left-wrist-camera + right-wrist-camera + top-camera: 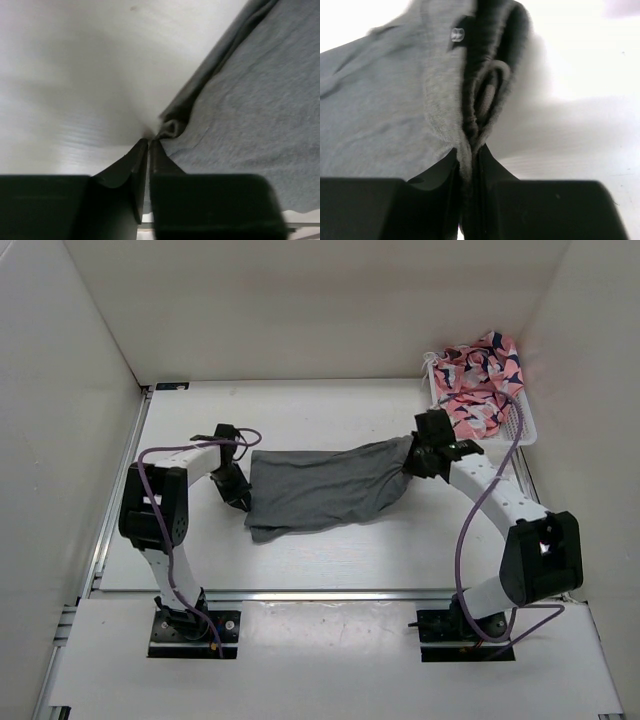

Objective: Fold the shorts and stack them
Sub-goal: Fold the shorts

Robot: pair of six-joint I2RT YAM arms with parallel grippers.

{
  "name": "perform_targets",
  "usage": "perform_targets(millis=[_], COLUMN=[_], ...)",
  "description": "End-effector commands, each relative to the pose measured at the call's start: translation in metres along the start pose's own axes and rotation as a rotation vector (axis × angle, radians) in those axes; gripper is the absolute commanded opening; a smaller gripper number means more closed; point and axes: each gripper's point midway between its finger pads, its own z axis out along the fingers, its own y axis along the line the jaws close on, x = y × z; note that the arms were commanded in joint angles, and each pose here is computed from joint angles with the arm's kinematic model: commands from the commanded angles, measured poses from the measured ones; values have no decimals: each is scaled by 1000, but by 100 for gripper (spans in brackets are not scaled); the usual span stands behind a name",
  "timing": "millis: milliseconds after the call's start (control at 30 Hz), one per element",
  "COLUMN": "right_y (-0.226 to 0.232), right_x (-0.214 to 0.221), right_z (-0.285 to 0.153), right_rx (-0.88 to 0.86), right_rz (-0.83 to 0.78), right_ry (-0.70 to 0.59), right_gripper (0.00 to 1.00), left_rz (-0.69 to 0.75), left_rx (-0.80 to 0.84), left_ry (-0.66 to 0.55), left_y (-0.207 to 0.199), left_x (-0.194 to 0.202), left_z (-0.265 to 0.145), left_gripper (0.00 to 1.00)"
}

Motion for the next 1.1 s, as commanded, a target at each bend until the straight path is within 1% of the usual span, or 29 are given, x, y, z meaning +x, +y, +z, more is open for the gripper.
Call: perform_targets(millis=[0, 33, 67, 100, 133, 167, 200, 233, 267, 300, 333, 400, 433, 600, 633, 667, 700, 733, 767, 800, 833, 867, 900, 933, 967, 1000, 1033, 1067], right_y=[34, 43, 73, 85, 106, 131, 146, 163, 176, 203, 221, 249, 262, 312, 323, 327, 329, 328, 328, 330, 320, 314, 309, 302, 284, 274, 264, 240], right_x=[-25, -25, -27, -29, -13, -23, -20, 5, 9, 0, 24, 30, 49, 83, 88, 90, 87, 88, 85, 69, 74, 70, 51, 47, 55, 42, 42, 45], right_z=[-19, -24, -29, -32, -29, -38, -40, -30, -31, -42, -31, -38, -30, -33, -34, -38, -46, -49, -55, -75, -74, -78, -96, -100, -90, -101, -100, -92], right_rx=[10, 7, -32, -32, -47, -85, -99, -83, -82, -116, -111, -146, -156, -279, -311, -335, -355, -371, -383, -431, -420, -437, -466, -466, -433, -439, -429, -387], right_rz=[-145, -181, -222, -254, -326, -338, -386, -468, -504, -522, -594, -627, -661, -701, -715, -713, -708, -705, -698, -667, -673, -649, -604, -585, -569, -530, -512, -481], right_ry=[-78, -78, -91, -105, -73, -106, -106, -59, -59, -99, -72, -93, -73, -41, -36, -26, -30, -28, -41, -82, -71, -64, -101, -107, -76, -101, -97, -73], right_gripper=[0, 0, 0, 0, 0, 0, 0, 0, 0, 0, 0, 0, 0, 2, 13, 55, 69, 78, 85, 94, 96, 96, 96, 96, 96, 91, 87, 83], left_rz=[41, 42, 42, 42, 42, 42, 42, 42, 41, 41, 41, 54, 63, 63, 63, 53, 40, 31, 16, 15, 1, -8, -1, -16, -10, -8, -8, -6], left_rx=[43, 43, 43, 43, 43, 50, 50, 50, 45, 45, 45, 52, 52, 53, 53, 65, 70, 84, 99, 98, 101, 115, 115, 97, 110, 119, 114, 117], left_ry=[-12, -12, -12, -12, -12, -6, -6, -6, 1, 1, 1, 6, 6, 5, 5, 5, -6, -12, -22, -25, -35, -67, -74, -72, -101, -122, -141, -165], left_y=[-19, -19, -19, -19, -19, -19, -19, -19, -16, -16, -16, -17, -17, -15, -15, -14, -12, -12, -6, 0, 3, 10, 15, 23, 24, 23, 24, 23], left_x=[-8, -8, -8, -8, -8, -5, -5, -5, -3, -3, -3, -2, -2, 0, 0, 0, -4, -7, -10, -10, -13, -20, -21, -20, -26, -31, -35, -38], left_z=[9, 9, 9, 9, 9, 7, 7, 7, 9, 9, 9, 9, 9, 7, 7, 4, 1, -3, -12, -19, -25, -38, -43, -48, -60, -69, -74, -83], left_gripper=[17, 11, 11, 11, 11, 11, 11, 11, 11, 11, 11, 11, 11, 11, 11, 13, 18, 27, 31, 35, 51, 60, 65, 75, 77, 77, 77, 77])
